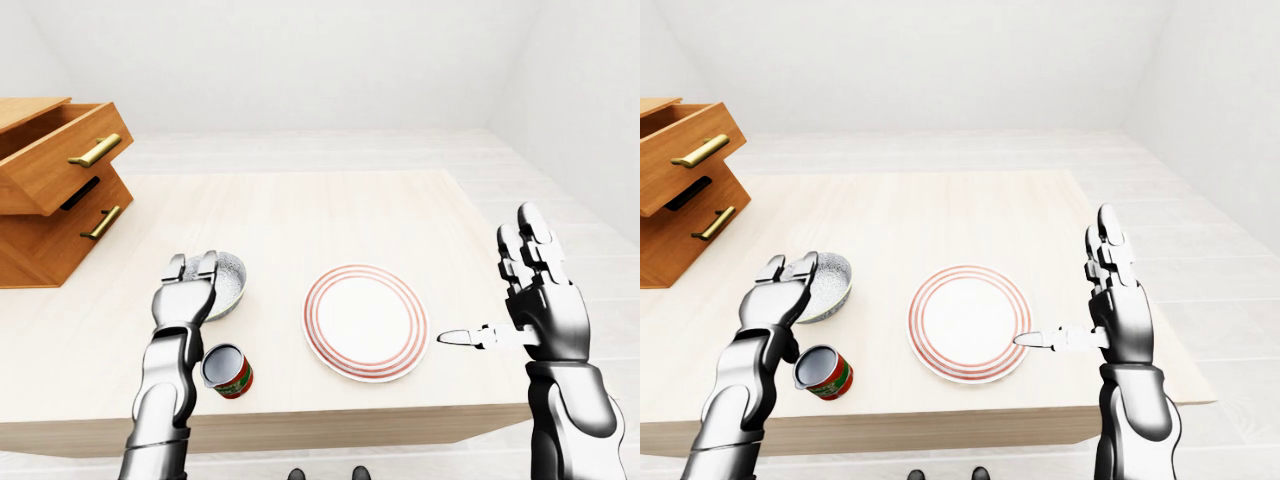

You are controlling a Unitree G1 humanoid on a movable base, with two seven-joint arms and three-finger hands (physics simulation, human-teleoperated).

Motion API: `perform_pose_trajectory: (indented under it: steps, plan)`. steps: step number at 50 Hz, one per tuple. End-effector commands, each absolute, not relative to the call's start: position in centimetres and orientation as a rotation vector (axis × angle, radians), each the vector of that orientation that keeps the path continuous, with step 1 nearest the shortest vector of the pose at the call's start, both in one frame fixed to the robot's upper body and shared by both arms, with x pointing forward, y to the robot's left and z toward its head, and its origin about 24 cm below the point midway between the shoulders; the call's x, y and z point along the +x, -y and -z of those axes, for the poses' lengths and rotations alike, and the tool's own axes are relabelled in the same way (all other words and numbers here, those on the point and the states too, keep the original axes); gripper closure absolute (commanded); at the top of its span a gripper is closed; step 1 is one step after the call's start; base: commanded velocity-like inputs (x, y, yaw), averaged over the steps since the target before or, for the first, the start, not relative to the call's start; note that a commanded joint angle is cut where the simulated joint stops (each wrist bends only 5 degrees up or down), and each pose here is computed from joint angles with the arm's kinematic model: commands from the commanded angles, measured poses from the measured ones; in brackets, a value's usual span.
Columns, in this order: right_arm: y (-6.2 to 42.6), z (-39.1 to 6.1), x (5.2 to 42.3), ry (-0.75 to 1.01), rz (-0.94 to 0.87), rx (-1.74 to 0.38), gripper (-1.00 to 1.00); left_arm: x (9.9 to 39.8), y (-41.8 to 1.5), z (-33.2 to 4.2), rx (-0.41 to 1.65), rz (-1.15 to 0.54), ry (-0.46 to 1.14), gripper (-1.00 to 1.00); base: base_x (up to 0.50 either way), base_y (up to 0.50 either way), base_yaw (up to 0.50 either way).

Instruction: Put the bowl on the plate.

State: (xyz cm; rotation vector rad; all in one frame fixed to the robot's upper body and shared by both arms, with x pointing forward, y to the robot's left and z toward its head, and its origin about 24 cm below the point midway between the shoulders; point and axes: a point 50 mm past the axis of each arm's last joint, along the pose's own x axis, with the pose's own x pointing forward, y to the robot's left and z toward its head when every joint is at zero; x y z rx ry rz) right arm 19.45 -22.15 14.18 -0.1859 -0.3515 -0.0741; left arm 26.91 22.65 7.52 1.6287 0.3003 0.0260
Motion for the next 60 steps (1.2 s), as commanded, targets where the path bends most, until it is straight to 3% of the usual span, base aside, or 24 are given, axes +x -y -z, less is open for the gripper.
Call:
perform_pose_trajectory:
  steps: [1,60]
  plan:
    - [22.1,-14.3,19.4,0.357,0.071,-0.192,-1.00,27.1,-22.5,-7.1,1.637,-0.016,-0.298,-1.00,0.00,0.00,0.00]
    - [22.2,-13.2,20.0,0.308,0.069,-0.179,-1.00,29.5,-21.7,-7.5,1.618,0.016,-0.259,-1.00,0.00,0.00,0.00]
